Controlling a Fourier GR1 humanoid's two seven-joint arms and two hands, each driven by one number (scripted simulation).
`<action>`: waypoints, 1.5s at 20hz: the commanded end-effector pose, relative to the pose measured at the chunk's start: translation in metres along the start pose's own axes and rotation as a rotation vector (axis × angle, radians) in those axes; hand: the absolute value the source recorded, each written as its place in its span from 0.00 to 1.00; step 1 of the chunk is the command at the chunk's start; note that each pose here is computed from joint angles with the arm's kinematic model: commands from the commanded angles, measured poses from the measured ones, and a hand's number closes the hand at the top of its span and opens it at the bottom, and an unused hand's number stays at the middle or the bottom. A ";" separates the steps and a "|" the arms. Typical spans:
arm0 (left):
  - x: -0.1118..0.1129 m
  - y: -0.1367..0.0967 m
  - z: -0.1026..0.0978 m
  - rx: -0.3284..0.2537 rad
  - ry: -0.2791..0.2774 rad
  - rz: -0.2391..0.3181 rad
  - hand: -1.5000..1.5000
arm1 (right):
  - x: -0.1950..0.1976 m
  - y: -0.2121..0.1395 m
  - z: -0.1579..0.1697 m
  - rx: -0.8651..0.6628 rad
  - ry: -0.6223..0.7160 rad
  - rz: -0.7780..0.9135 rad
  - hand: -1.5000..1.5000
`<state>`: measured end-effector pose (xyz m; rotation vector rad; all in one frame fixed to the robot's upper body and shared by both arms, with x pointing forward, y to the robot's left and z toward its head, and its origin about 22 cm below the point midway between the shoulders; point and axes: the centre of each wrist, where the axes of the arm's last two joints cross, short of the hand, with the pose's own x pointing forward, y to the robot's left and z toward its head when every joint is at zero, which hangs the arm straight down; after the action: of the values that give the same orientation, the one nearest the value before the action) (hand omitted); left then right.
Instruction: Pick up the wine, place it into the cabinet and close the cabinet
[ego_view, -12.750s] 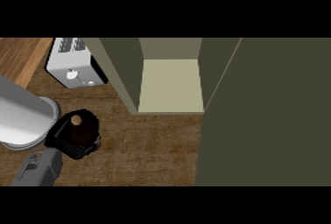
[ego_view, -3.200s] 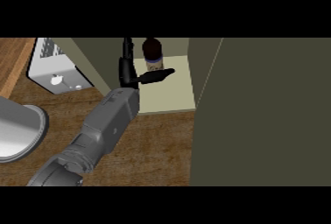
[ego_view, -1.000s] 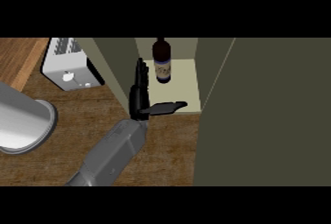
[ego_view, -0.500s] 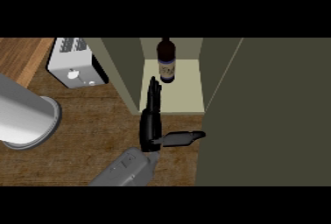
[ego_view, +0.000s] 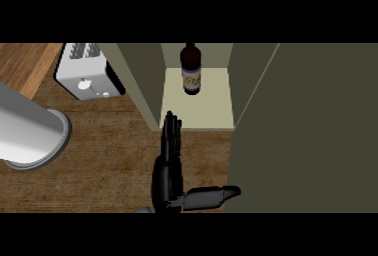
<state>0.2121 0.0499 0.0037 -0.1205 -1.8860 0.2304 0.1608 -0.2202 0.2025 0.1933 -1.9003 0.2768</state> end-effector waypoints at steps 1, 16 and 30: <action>0.018 0.010 0.029 0.046 -0.026 -0.011 0.00 | 0.010 -0.013 0.010 0.037 -0.028 -0.052 0.00; 0.082 0.065 0.060 -0.097 -0.020 0.055 0.00 | -0.002 0.005 0.022 0.214 0.057 -0.048 1.00; 0.099 0.151 0.057 -0.082 -0.069 0.021 0.00 | 0.003 0.036 0.043 0.361 0.175 -0.222 1.00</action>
<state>0.1238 0.1965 0.0498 -0.2032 -1.9436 0.1702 0.1478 -0.1949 0.1691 0.4408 -1.6271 0.4653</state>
